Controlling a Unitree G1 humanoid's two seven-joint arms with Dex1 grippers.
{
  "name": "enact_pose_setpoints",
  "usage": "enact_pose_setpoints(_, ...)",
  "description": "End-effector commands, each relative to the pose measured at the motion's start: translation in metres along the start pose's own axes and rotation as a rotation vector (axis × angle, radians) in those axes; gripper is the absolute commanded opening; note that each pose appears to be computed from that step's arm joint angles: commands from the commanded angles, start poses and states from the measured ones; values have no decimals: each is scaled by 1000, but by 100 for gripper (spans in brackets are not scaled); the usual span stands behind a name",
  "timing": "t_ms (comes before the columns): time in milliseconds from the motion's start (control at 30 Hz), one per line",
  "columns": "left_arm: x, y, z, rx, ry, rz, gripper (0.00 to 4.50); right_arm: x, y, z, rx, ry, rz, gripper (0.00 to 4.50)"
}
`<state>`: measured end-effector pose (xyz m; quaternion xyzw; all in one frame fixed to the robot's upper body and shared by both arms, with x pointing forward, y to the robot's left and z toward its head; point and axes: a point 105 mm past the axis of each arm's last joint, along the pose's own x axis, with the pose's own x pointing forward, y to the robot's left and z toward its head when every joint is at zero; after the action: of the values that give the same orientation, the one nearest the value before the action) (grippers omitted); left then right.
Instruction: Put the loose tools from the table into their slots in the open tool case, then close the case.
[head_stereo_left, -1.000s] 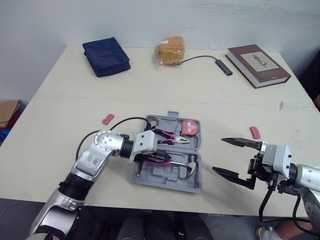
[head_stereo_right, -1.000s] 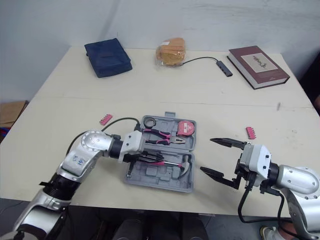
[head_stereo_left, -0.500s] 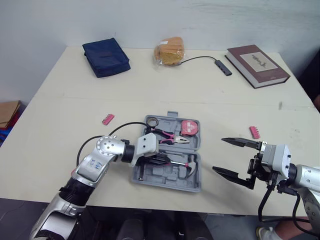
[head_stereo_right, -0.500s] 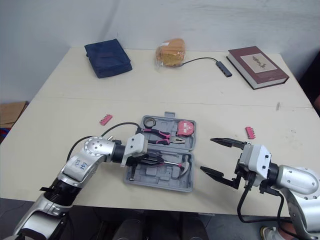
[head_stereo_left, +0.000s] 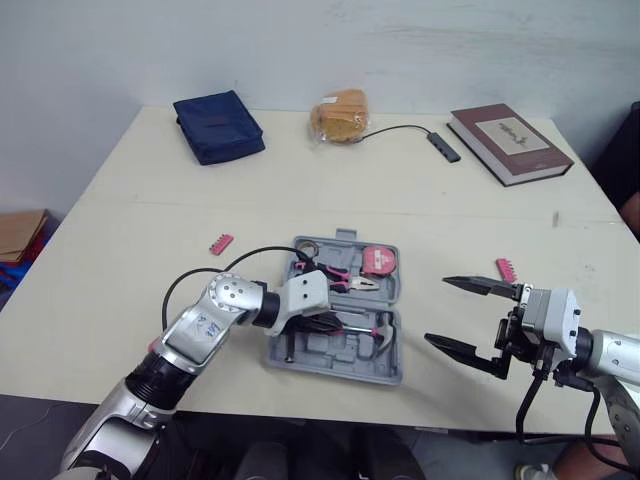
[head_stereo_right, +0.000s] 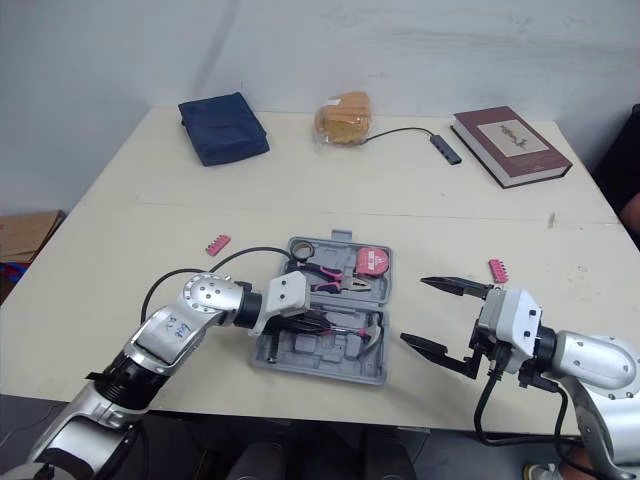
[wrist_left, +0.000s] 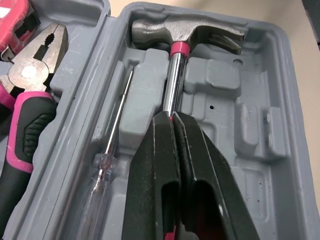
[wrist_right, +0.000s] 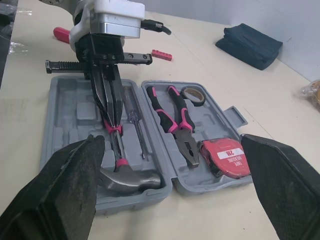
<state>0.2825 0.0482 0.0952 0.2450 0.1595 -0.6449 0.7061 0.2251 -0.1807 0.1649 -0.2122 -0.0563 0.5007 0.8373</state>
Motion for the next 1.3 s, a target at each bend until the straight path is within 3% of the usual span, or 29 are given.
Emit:
enact_pose_setpoints(33, 8, -10, -48, -87, 208, -13, 3, 1, 2, 7, -28, -22, 0, 450)
enact_pose_setpoints(267, 13, -8, -62, -117, 283, 7, 3, 1, 6, 5, -16, -24, 7, 450)
enact_pose_setpoints(333, 15, -7, -56, -104, 240, 10, 3, -2, 7, 4, -14, -17, 10, 450)
enact_pose_setpoints(500, 4, -2, -2, 42, -66, -21, 3, -20, -7, -3, -35, 29, -37, 450)
enact_pose_setpoints(600, -8, 4, 14, 61, -177, 11, 3, -30, -14, -7, -48, 56, -60, 450)
enact_pose_setpoints(667, -35, 14, 28, 129, -253, 53, 3, -52, -25, -12, -50, 101, -103, 450)
enact_pose_setpoints(767, -75, 9, 43, 170, -396, 56, 74, -84, -26, -26, -24, 175, -112, 450)
enact_pose_setpoints(800, -84, 7, 42, 161, -419, 53, 124, -92, -28, -29, -22, 194, -123, 450)
enact_pose_setpoints(867, -103, 12, 35, 133, -430, 130, 181, -108, -35, -35, -33, 231, -166, 450)
enact_pose_setpoints(1067, -195, 28, -36, 19, -238, 508, 423, -155, -61, -42, -99, 323, -343, 450)
enact_pose_setpoints(1100, -217, 28, -49, -5, -212, 593, 443, -163, -63, -44, -98, 333, -372, 450)
enact_pose_setpoints(1200, -280, 22, -78, -58, -169, 860, 443, -188, -70, -49, -99, 376, -474, 450)
enact_pose_setpoints(1300, -319, 5, -100, -116, -147, 1032, 443, -212, -74, -54, -93, 423, -569, 450)
